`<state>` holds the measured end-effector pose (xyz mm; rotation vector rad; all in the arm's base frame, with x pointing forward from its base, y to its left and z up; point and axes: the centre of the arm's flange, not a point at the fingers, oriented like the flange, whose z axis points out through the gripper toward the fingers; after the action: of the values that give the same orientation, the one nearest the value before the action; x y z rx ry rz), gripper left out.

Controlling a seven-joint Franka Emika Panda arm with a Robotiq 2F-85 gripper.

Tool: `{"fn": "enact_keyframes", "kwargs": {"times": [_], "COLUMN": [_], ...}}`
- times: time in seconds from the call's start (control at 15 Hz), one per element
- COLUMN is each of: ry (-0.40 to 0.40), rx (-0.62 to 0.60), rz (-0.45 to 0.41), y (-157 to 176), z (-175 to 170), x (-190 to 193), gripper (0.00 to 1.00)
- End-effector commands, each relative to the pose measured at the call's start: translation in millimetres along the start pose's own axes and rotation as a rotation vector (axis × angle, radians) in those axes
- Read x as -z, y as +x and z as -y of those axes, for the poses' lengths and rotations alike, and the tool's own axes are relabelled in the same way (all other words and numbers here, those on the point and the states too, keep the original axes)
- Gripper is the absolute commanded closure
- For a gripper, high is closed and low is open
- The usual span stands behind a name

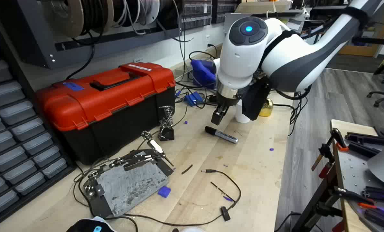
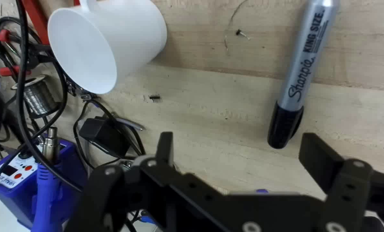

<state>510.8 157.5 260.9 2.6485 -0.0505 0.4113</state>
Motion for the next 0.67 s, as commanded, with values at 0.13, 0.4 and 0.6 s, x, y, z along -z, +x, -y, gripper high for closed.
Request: {"fn": "enact_keyframes", "kwargs": {"times": [0.13, 0.4, 0.6], "ry": [0.0, 0.0, 0.004], "rx": [0.0, 0.0, 0.011], "rz": [0.0, 0.0, -0.002], "y": [0.0, 0.0, -0.2], "z": [0.0, 0.0, -0.3], "x": [0.0, 0.0, 0.7], "gripper": [0.0, 0.0, 0.0]}}
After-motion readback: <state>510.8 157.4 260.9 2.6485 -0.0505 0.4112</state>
